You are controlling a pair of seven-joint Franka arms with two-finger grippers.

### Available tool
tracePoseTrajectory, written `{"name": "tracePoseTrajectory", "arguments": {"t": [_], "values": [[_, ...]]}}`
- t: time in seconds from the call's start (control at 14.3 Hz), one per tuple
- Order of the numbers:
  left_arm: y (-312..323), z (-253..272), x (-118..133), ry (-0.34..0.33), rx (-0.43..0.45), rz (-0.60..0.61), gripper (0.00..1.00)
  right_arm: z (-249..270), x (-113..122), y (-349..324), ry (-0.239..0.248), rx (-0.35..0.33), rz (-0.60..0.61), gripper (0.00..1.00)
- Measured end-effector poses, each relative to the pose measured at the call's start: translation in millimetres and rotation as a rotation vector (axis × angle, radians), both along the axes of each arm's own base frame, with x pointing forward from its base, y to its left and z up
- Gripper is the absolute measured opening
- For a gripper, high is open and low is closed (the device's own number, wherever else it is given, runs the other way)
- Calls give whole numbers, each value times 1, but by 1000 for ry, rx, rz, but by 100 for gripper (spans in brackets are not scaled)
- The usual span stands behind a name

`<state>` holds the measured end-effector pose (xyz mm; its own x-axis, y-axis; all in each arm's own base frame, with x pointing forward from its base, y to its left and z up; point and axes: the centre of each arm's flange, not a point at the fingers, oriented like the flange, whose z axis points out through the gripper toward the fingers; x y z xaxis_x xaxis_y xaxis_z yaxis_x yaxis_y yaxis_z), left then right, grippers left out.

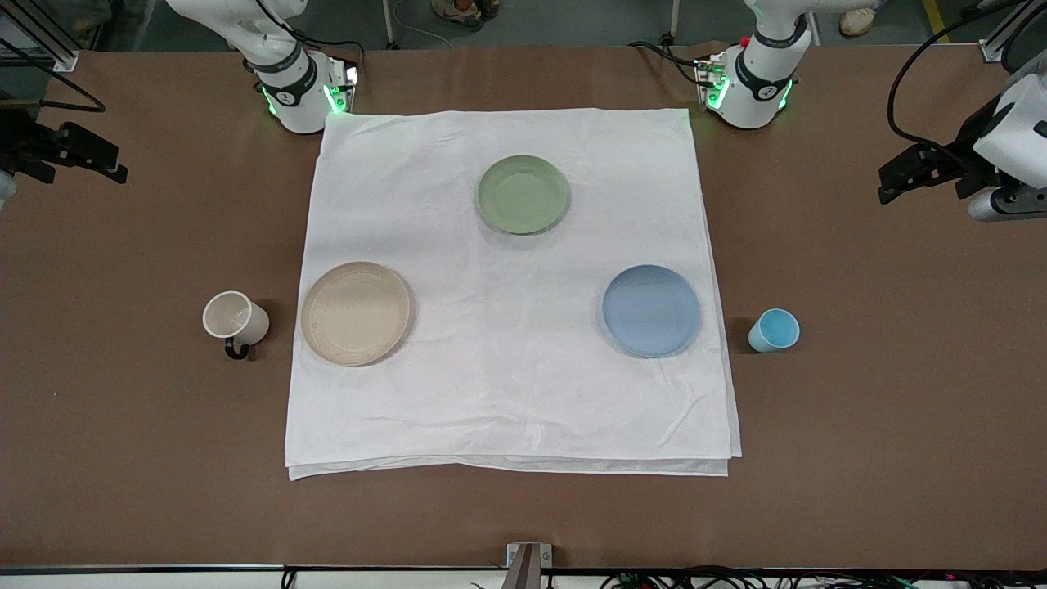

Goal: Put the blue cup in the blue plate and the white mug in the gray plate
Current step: 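Move the left gripper toward the blue cup while the right gripper waits, then grasp the blue cup with the left gripper while the right gripper grasps the mug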

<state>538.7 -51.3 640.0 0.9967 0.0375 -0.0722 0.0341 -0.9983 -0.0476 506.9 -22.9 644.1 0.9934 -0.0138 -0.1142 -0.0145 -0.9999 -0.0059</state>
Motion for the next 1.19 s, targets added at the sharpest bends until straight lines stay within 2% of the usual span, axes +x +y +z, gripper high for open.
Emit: {"name": "tracePoseTrajectory", "arguments": {"t": [0.35, 0.56, 0.7, 0.84, 0.91, 1.05, 1.19], "values": [[5, -10, 8, 10, 0, 9, 100, -1, -3, 0, -1, 0, 0, 100], [7, -43, 37, -10, -6, 12, 100, -1, -3, 0, -2, 0, 0, 100], [8, -80, 58, 5, -9, 15, 100, 3, -3, 0, -11, 0, 0, 100], [12, -125, 78, -14, -14, 21, 100, 2, 1, 0, -27, -1, 0, 100], [15, -149, 84, -30, -17, 23, 100, -4, 11, -1, -47, -2, -2, 100], [20, -200, 90, -71, -23, 28, 100, -36, 44, -5, -82, -8, -8, 100], [27, -251, 87, -107, -29, 35, 97, -99, 87, -10, -74, -14, -15, 100]]}}
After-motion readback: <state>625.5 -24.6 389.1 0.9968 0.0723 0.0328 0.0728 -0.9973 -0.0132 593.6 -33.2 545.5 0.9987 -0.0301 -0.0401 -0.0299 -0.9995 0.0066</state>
